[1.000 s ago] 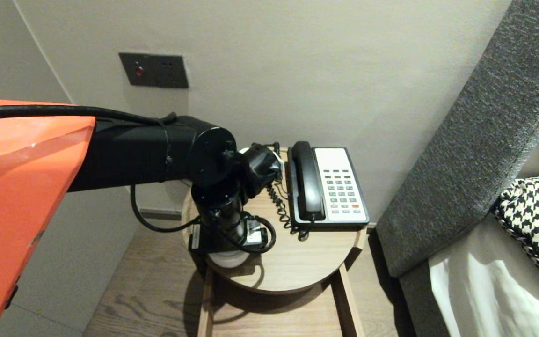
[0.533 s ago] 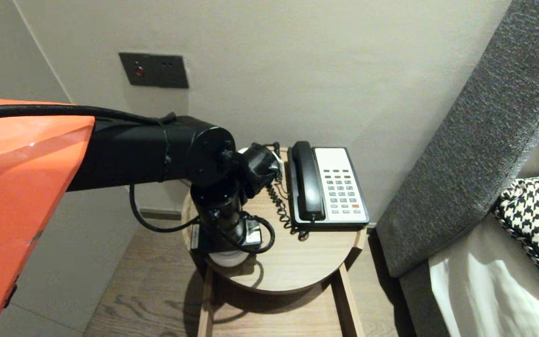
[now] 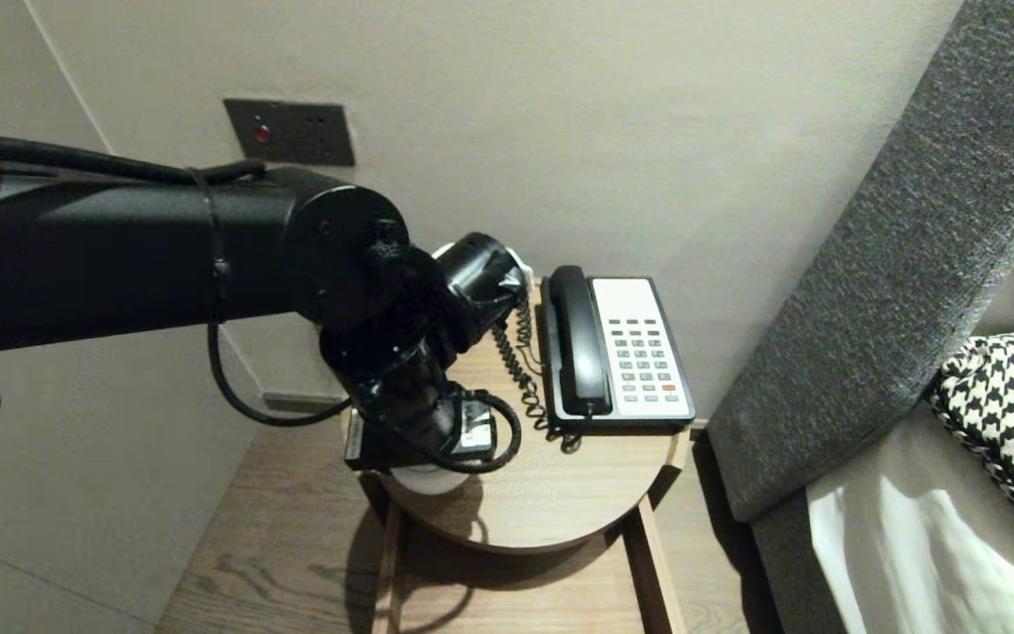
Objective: Put the remote controls on the table in the drawer one by one
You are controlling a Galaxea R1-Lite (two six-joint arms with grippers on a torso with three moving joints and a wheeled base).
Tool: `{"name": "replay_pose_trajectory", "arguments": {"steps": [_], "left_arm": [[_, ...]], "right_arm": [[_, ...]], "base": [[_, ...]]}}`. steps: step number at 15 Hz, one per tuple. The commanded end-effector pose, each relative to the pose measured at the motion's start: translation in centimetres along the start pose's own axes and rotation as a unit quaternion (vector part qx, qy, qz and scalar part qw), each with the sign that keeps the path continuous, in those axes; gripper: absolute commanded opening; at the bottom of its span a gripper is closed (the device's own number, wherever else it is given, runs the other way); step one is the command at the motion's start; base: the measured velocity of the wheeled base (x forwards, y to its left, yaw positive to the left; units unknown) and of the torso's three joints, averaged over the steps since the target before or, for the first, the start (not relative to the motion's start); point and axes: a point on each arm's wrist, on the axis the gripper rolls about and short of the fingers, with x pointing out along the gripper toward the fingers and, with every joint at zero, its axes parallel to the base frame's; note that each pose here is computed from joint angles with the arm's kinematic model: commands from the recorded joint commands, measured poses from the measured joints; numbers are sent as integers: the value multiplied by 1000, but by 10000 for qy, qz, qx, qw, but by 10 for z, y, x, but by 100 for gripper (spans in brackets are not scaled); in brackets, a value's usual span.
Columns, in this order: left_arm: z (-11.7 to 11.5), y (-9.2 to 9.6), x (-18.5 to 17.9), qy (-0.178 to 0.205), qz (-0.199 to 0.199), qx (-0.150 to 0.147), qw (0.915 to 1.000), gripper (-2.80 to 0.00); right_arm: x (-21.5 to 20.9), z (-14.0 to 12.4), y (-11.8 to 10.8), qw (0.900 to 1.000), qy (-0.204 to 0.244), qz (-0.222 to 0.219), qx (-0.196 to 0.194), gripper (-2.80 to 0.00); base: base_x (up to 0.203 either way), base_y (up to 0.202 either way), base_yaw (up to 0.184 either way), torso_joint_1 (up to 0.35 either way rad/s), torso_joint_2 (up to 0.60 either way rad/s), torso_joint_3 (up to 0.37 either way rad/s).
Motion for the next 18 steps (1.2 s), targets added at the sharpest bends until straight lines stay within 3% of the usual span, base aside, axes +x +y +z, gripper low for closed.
{"name": "replay_pose_trajectory", "arguments": {"steps": [1, 3, 7, 9, 13, 18], "left_arm": [[-21, -1, -25, -19, -203, 319, 9993, -280], [-43, -7, -27, 249, -320, 686, 9968, -280], [-74, -12, -14, 741, -199, 1102, 9909, -280], [-86, -10, 0, 968, -93, 1195, 9881, -280], [-108, -13, 23, 1028, -120, 1311, 9859, -280], [-117, -15, 39, 1114, -11, 1200, 9865, -280]], "right_arm": [[2, -11, 0, 9998, 203, -4, -1, -280], [2, -11, 0, 9998, 203, -4, -1, -280], [2, -11, 0, 9998, 203, -4, -1, -280], [2, -11, 0, 9998, 203, -4, -1, -280], [2, -11, 0, 9998, 203, -4, -1, -280], [2, -11, 0, 9998, 203, -8, -1, -280]], "base": [[0, 0, 0, 0, 0, 0], [0, 0, 0, 0, 0, 0], [0, 0, 0, 0, 0, 0], [0, 0, 0, 0, 0, 0], [0, 0, 0, 0, 0, 0], [0, 0, 0, 0, 0, 0]]}}
